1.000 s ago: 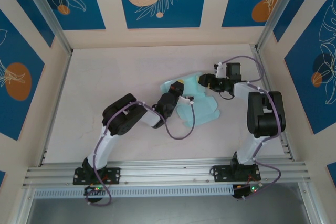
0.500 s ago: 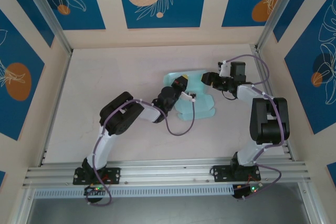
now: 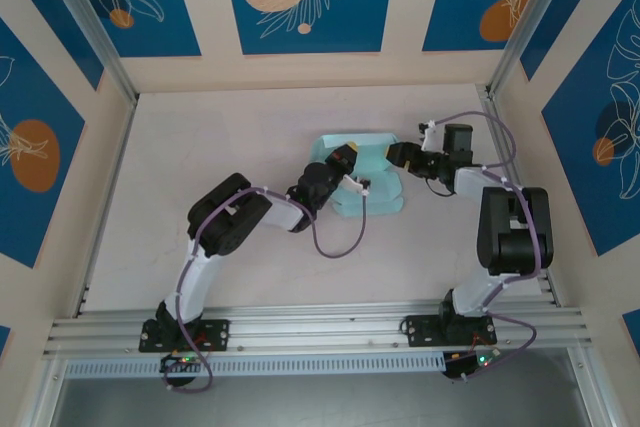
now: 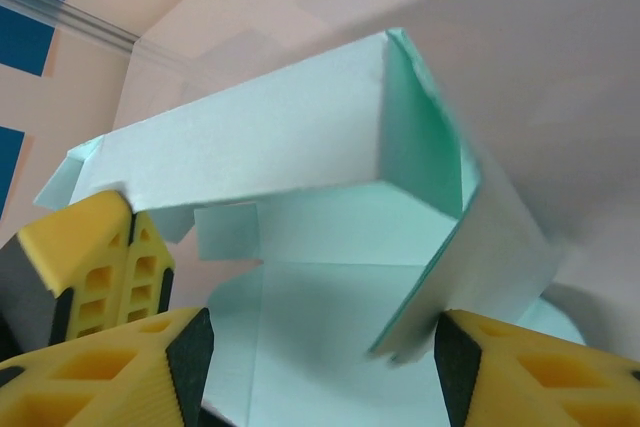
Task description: Fold the paper box
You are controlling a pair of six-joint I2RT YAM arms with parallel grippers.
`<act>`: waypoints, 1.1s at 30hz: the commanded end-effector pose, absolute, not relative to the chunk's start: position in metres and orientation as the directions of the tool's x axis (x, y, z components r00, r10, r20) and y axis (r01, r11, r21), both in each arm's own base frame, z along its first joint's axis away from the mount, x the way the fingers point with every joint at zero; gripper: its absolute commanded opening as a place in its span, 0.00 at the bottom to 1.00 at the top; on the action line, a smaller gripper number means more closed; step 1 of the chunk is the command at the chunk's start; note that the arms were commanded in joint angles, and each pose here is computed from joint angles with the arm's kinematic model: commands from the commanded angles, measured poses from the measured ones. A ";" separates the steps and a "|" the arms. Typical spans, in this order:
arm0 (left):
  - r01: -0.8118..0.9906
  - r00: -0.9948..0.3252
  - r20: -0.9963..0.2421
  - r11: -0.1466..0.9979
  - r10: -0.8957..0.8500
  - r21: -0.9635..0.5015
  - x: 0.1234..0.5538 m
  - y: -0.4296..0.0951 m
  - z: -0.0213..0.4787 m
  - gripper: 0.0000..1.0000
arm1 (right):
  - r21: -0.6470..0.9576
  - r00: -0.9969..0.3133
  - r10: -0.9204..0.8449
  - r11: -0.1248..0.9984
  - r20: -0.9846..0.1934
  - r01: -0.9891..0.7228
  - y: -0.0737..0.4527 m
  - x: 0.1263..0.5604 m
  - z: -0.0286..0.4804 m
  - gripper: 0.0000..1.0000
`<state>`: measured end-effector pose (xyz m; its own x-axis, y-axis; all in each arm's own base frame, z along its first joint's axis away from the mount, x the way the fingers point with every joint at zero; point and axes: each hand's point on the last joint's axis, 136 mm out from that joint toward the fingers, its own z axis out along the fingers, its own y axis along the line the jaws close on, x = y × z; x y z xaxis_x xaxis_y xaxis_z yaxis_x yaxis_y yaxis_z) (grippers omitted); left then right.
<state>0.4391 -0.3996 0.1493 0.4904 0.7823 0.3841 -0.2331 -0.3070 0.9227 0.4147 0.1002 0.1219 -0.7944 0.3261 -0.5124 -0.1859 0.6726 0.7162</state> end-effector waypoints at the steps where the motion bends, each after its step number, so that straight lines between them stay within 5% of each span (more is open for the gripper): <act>1: -0.299 0.483 0.419 -0.304 0.769 0.904 0.441 -0.399 0.158 0.00 | 0.695 -0.758 0.323 0.681 -0.566 -0.229 0.095 0.406 0.155 0.64; 8: -0.290 0.487 0.412 -0.302 0.771 0.908 0.443 -0.394 0.155 0.00 | 0.655 -0.735 0.353 0.738 -0.579 -0.161 0.075 0.405 0.161 0.64; 17: -0.254 0.487 0.384 -0.294 0.785 0.922 0.443 -0.389 0.144 0.00 | 0.662 -0.737 0.532 0.734 -0.418 0.154 0.017 0.419 0.116 0.55; 33: -0.196 0.451 0.330 -0.268 0.829 0.943 0.459 -0.377 0.136 0.00 | 0.650 -0.837 0.282 0.752 -0.468 -0.110 0.085 0.453 0.105 0.56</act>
<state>0.4482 -0.3847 0.1421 0.4710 0.8077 0.3547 -0.2161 -0.2842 0.9341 0.4518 0.0687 0.1014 -0.8187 0.3579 -0.4490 -0.0297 0.7546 0.6555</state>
